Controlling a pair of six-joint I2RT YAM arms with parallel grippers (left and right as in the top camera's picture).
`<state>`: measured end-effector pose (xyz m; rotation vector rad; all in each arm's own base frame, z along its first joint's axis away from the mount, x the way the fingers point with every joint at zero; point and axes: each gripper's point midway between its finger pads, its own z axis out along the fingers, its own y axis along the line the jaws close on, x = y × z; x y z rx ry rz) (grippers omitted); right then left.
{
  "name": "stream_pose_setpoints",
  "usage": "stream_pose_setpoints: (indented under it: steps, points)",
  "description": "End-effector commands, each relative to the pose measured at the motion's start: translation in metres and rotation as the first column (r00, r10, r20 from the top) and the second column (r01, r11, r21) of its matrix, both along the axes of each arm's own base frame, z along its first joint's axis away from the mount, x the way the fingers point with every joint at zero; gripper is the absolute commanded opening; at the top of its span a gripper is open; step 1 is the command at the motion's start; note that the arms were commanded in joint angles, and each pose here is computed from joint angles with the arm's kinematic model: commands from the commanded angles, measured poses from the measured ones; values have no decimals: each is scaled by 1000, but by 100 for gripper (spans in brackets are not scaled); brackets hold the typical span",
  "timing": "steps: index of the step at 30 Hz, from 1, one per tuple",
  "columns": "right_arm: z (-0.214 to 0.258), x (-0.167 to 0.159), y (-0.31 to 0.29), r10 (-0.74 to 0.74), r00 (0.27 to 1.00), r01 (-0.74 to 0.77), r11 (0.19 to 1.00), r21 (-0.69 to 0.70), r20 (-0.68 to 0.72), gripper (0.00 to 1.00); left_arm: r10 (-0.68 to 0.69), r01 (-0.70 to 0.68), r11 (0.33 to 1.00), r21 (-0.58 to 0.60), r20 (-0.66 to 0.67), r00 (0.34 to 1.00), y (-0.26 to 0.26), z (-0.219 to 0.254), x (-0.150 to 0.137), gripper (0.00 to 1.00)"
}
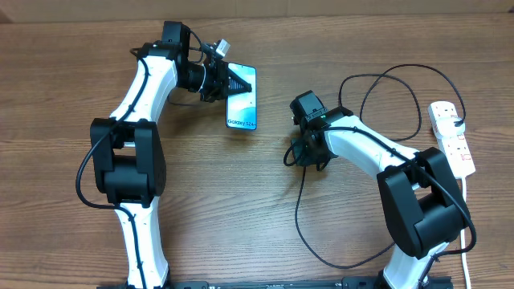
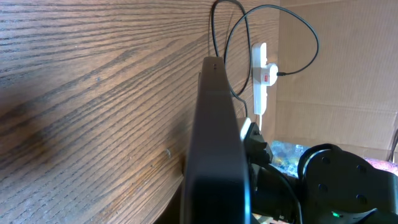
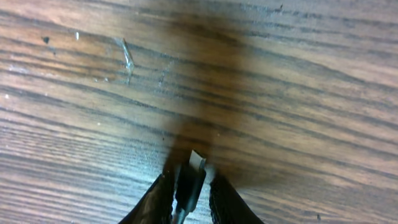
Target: Plug charger to phone and switch on socket
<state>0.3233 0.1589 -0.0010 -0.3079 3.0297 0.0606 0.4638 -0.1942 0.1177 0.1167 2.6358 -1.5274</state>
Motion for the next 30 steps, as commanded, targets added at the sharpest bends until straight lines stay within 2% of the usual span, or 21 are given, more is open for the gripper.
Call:
stream_pose_setpoints:
  steps: [1,9,14,23,24,27,30]
  points:
    - [-15,-19,-4,2,997,-3,1000,-15,-71,20,-21,22,999,-28,38,999,-5,13,-1,4]
    - [-15,-20,-5,2,997,-3,1000,-17,-77,20,-21,22,999,-29,38,999,-5,13,-1,4]
    - [-15,-20,-4,2,997,-3,1000,-14,-76,9,-21,22,999,-28,38,999,-5,13,-1,4]
    - [-15,-16,-2,3,998,-4,1000,-5,-58,8,-21,22,999,-28,38,999,-5,13,-1,4]
    - [-15,-15,-2,3,998,-4,1000,-4,-56,9,-21,22,999,-28,38,999,-5,13,-1,4]
    - [-15,-15,-2,3,998,-4,1000,-4,-55,30,-21,22,999,-28,38,999,-5,13,-1,4]
    - [-15,-15,-2,3,999,-4,1000,-4,-54,36,-21,22,999,-28,38,999,-5,13,-1,4]
